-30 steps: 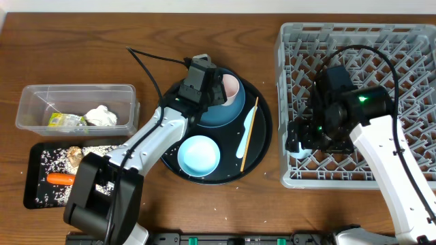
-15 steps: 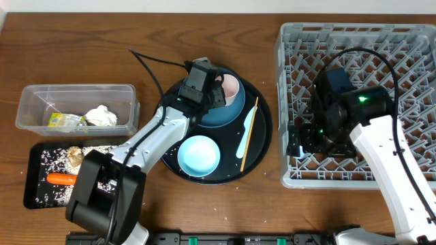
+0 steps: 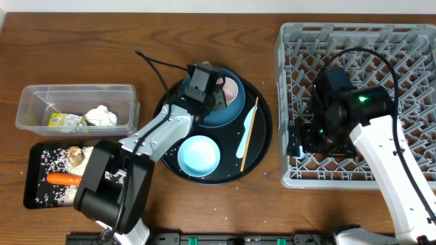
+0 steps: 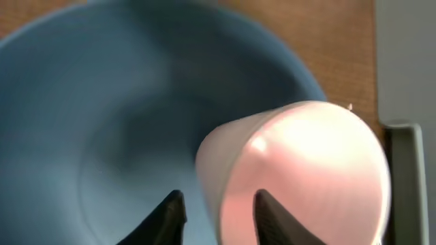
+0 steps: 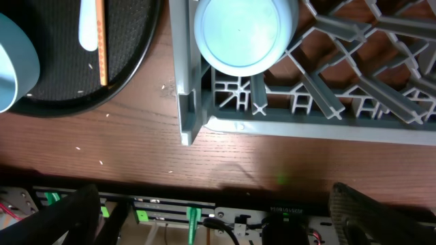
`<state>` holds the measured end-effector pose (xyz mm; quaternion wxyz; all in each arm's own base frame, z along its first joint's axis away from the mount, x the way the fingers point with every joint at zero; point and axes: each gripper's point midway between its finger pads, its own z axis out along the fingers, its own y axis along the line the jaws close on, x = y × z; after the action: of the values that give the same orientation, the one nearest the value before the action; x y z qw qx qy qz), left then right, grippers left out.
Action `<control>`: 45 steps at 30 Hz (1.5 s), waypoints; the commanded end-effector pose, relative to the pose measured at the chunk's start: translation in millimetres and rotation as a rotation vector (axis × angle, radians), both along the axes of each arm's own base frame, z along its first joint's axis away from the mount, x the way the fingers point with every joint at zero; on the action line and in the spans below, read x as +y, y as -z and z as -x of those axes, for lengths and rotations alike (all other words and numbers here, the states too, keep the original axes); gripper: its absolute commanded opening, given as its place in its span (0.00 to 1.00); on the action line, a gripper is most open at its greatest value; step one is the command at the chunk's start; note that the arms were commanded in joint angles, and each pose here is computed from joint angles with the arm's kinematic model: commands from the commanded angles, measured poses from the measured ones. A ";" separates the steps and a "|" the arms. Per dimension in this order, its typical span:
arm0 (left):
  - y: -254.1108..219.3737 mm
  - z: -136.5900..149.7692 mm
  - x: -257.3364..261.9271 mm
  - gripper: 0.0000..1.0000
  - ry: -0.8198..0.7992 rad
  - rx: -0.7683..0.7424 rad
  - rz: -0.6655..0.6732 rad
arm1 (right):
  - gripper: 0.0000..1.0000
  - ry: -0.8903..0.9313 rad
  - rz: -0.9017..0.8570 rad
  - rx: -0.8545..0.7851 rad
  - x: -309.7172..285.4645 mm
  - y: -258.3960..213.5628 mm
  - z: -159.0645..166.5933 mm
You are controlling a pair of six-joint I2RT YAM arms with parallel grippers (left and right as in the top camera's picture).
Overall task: Sort waste into correct bins and load items into the dishwasher rack
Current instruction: 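Grasp the pink-lined white cup on the blue plate with the left gripper, then lift the white cup and reach the right gripper toward it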
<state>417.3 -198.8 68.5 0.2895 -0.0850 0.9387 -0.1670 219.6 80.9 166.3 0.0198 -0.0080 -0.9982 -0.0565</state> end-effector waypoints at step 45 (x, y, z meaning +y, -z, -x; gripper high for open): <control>-233.4 131.8 0.0 0.06 0.785 -0.018 0.946 | 0.91 -0.776 -1.169 -0.707 124.5 -145.5 -37.9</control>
<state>305.8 -194.4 285.3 0.1820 0.1019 0.7664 -0.6075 264.4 203.0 287.3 -0.2429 0.3353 -0.7430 -0.5258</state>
